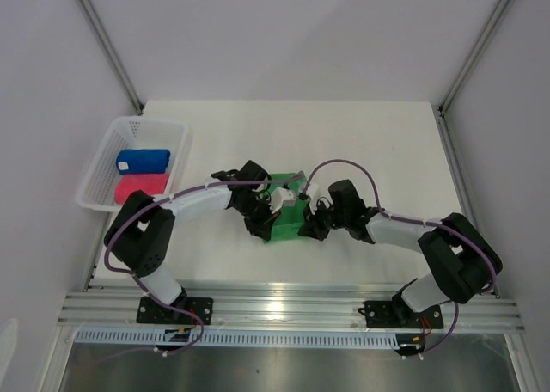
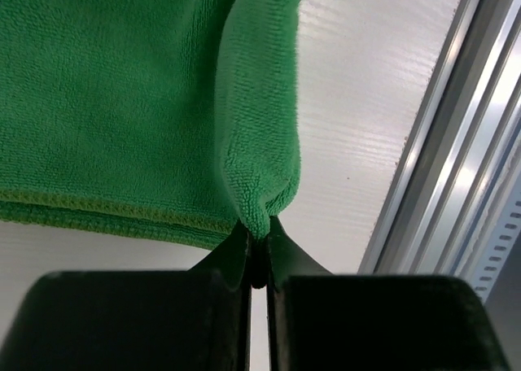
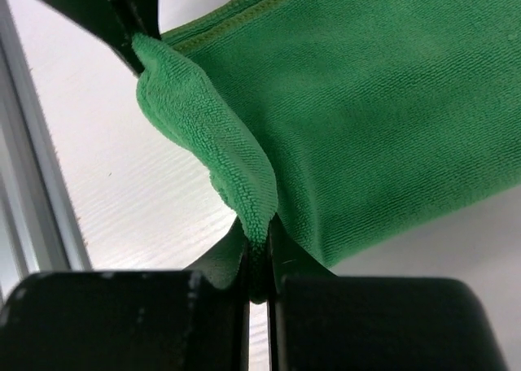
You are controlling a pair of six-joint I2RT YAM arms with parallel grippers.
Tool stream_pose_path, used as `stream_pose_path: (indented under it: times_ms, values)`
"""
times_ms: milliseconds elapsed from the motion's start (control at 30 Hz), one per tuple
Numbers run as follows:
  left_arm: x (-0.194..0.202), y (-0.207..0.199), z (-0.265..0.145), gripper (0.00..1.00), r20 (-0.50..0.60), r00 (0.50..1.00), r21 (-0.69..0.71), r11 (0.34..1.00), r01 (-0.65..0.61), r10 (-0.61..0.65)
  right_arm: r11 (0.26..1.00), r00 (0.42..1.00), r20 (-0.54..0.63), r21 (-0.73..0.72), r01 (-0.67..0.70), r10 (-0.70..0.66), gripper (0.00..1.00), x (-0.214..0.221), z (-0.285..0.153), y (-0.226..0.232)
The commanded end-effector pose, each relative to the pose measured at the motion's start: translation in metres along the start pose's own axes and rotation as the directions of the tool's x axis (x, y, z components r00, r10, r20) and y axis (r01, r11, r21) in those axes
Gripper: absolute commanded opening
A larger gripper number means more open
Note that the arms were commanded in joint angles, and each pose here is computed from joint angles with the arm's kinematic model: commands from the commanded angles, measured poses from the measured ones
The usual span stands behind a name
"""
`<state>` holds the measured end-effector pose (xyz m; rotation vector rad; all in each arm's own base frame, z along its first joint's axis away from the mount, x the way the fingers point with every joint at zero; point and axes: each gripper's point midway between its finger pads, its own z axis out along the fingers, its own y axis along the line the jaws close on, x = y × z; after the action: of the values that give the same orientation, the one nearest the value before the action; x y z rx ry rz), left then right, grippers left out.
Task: Roll the towels
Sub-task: Roll the towel
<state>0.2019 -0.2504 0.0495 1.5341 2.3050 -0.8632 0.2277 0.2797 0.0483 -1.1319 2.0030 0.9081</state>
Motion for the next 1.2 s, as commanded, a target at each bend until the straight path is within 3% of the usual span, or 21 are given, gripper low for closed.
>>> stream_pose_path:
  times_ms: [0,200,367,400,433,533,667,767,833,1167]
  values:
    - [0.003,-0.011,-0.010,0.01,-0.020,0.999,0.041,0.998,0.040,-0.039,0.993,0.995,0.045,-0.071,0.097,-0.094,0.00,-0.027,-0.011,0.018]
    - [0.024,-0.029,-0.013,0.01,-0.097,0.994,0.125,0.990,0.059,-0.047,0.974,0.996,-0.012,-0.211,0.082,-0.087,0.04,-0.013,-0.031,0.053]
    - [0.016,-0.022,-0.010,0.01,-0.107,0.990,0.174,0.979,0.110,-0.093,0.981,0.999,-0.038,-0.192,-0.007,0.000,0.11,-0.005,-0.019,0.040]
    - [0.013,-0.015,-0.009,0.01,-0.110,0.987,0.179,0.974,0.140,-0.121,0.982,0.999,-0.050,-0.185,-0.029,0.020,0.13,-0.004,-0.016,0.036]
    - [0.010,-0.012,-0.011,0.01,-0.111,0.985,0.179,0.972,0.153,-0.135,0.985,0.998,-0.055,-0.167,-0.050,0.042,0.23,-0.004,-0.015,0.028]
    - [0.008,0.002,-0.009,0.01,-0.132,0.977,0.173,0.967,0.187,-0.165,0.986,0.990,-0.082,-0.113,-0.126,0.117,0.32,0.002,-0.009,0.011]
    - [0.014,0.005,-0.002,0.01,-0.195,0.955,0.185,0.947,0.261,-0.225,0.986,0.988,-0.026,-0.053,-0.156,0.155,0.39,-0.015,-0.008,-0.011]
    - [0.015,0.012,0.000,0.01,-0.206,0.946,0.170,0.943,0.287,-0.251,0.990,0.990,-0.007,-0.022,-0.138,0.138,0.43,-0.026,-0.017,-0.017]
    - [0.013,0.015,0.001,0.01,-0.204,0.945,0.164,0.943,0.290,-0.255,0.994,0.994,0.010,0.007,-0.112,0.112,0.52,-0.035,-0.028,-0.019]
    - [0.003,0.021,-0.001,0.01,-0.188,0.946,0.164,0.942,0.294,-0.263,0.973,0.991,0.092,0.215,0.079,-0.101,0.58,-0.086,-0.097,-0.030]
